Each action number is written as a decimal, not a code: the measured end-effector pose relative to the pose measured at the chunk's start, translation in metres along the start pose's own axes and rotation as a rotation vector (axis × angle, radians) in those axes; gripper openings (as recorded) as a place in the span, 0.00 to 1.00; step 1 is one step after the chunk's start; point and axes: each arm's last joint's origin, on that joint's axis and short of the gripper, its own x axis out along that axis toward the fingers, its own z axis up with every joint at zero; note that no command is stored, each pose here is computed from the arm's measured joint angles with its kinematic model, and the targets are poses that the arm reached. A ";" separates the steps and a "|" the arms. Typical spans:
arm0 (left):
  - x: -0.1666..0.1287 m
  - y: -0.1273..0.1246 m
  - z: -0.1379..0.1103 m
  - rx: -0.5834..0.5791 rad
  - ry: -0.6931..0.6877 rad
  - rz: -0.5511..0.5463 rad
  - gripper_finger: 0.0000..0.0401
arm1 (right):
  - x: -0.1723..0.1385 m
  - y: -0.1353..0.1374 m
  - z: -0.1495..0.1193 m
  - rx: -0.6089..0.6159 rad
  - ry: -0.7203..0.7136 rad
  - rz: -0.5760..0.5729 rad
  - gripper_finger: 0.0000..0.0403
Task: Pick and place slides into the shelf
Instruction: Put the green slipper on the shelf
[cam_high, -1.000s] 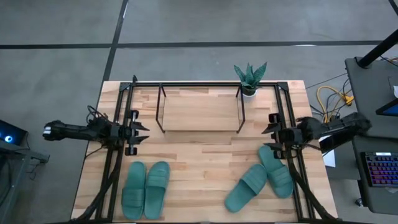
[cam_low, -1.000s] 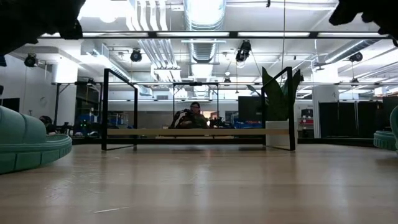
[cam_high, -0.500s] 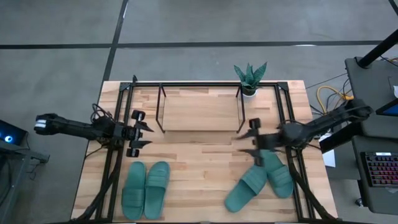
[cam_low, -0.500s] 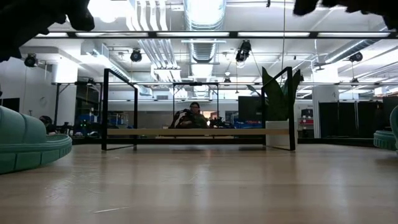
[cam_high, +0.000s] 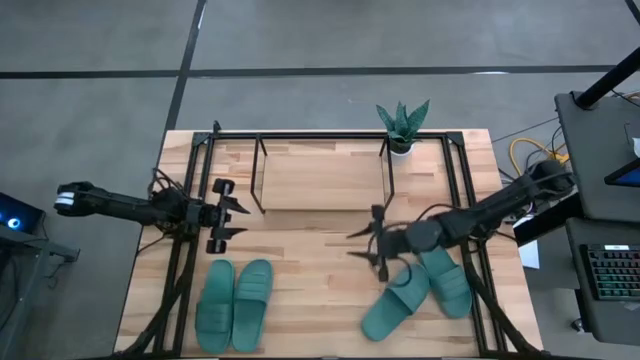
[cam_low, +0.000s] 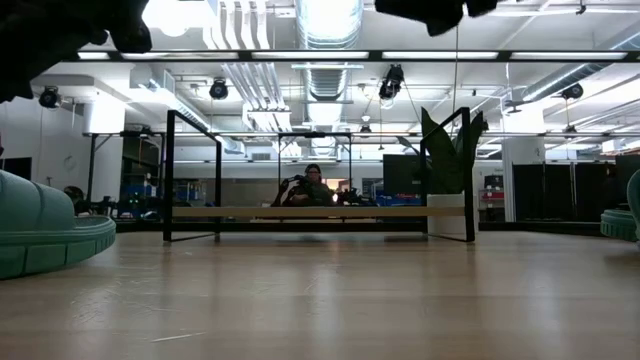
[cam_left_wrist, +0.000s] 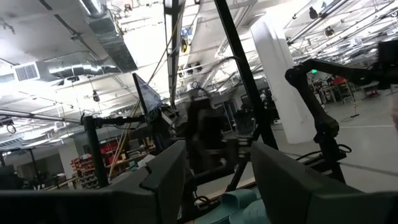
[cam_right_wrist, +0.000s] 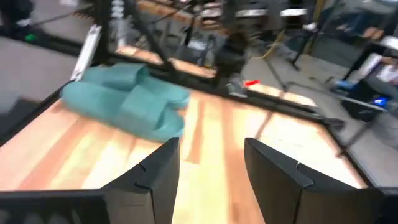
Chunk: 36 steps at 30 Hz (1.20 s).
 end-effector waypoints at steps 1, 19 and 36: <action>0.000 0.000 0.000 0.000 0.000 0.000 0.42 | 0.003 0.006 0.003 -0.010 -0.002 0.016 0.42; -0.003 0.001 -0.003 0.006 0.030 0.086 0.42 | 0.029 0.058 0.045 0.018 0.384 -0.062 0.41; -0.003 0.002 -0.003 0.091 0.033 0.096 0.42 | 0.024 0.073 0.075 0.560 0.716 -0.025 0.40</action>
